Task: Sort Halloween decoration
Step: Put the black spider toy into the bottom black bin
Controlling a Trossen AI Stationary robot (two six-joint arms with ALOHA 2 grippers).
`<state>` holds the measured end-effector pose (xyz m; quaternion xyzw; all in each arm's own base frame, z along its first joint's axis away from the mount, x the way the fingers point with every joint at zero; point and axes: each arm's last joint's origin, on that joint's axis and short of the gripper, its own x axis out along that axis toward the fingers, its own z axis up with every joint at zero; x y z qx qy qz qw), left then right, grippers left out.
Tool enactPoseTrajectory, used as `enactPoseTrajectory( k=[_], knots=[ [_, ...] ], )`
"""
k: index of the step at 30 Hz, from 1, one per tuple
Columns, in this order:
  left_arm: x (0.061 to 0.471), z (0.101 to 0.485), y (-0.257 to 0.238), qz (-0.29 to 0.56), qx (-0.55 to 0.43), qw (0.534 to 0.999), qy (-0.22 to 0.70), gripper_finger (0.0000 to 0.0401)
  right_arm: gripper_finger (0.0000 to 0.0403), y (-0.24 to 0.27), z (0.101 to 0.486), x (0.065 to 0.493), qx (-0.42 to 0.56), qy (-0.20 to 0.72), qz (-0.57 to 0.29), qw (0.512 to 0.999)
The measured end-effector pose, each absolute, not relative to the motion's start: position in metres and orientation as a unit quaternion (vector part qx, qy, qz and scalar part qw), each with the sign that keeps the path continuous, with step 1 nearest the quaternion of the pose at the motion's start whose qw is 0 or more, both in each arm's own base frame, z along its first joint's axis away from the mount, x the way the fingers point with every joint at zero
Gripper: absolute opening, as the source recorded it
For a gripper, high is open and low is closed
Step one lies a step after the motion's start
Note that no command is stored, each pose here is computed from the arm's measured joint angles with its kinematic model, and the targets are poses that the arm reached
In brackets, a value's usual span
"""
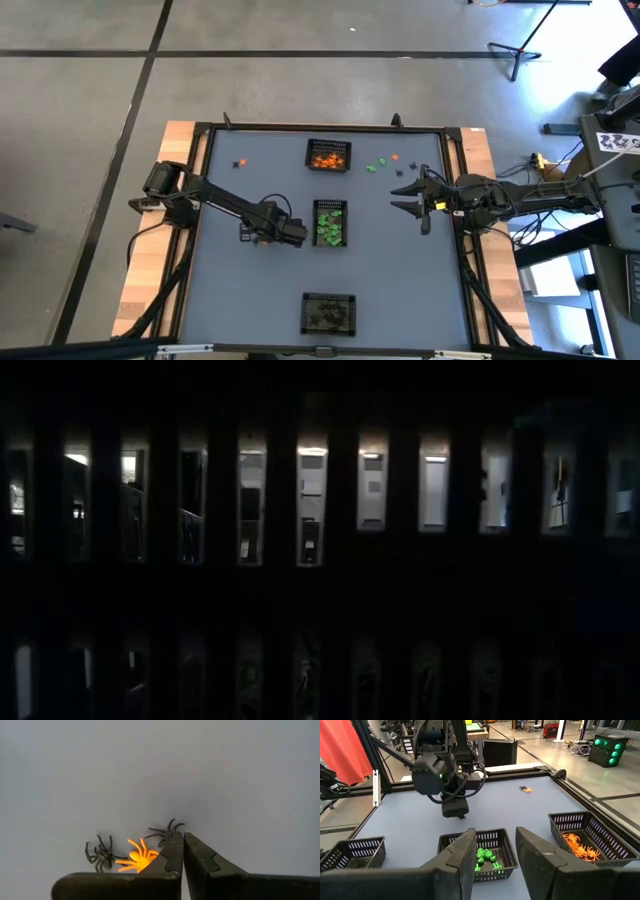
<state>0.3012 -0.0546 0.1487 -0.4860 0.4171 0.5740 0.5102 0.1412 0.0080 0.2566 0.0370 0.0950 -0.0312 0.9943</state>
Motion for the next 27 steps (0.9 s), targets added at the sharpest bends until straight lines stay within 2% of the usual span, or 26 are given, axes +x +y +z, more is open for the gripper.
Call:
enactPoseTrajectory(
  k=[17,27],
  knots=[
    [0.303,0.179,-0.067,0.503,-0.545,0.547,0.389,0.0000,0.0137,0.008,0.257,0.141,0.037,0.095,-0.031,0.994],
    [0.310,0.200,-0.091,0.403,-0.603,0.587,0.359,0.0000,0.0137,0.008,0.257,0.141,0.037,0.095,-0.031,0.994]
  ],
)
